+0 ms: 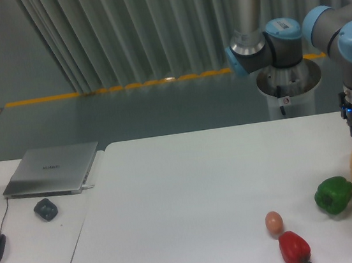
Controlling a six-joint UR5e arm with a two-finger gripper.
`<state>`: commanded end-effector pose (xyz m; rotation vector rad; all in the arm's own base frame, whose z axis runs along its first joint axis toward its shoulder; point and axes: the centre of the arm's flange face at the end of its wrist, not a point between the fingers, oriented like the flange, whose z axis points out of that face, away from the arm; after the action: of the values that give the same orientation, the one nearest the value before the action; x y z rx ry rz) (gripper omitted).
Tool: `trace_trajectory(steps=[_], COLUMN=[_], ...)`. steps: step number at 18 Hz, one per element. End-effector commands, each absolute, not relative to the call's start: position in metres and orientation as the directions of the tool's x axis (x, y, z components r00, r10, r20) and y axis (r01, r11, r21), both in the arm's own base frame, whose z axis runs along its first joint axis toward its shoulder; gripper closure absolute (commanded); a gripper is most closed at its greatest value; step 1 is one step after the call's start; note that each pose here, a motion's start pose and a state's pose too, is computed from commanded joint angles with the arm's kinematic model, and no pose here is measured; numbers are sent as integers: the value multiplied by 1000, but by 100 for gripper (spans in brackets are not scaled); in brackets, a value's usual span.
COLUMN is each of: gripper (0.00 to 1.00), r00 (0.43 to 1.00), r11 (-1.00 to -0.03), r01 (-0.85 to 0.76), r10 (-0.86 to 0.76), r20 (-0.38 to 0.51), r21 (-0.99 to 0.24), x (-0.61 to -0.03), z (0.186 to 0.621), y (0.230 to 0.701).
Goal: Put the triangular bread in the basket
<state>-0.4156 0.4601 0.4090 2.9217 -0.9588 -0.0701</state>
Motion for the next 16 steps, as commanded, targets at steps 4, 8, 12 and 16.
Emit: trace_trajectory(steps=[4,8,12,16], gripper=[0,0,0,0], r00=[809,831,843,868], r11=[-809,-831,-843,-858], r01=[-585,-556,-538,-496], r10=[-587,-556,-537,-496], r20=[-23,-19,-23,-41], r21=[51,-14,-27,-134], x=[-413,-414,-418,-421], z=[409,407,390,390], y=[463,464,455,451])
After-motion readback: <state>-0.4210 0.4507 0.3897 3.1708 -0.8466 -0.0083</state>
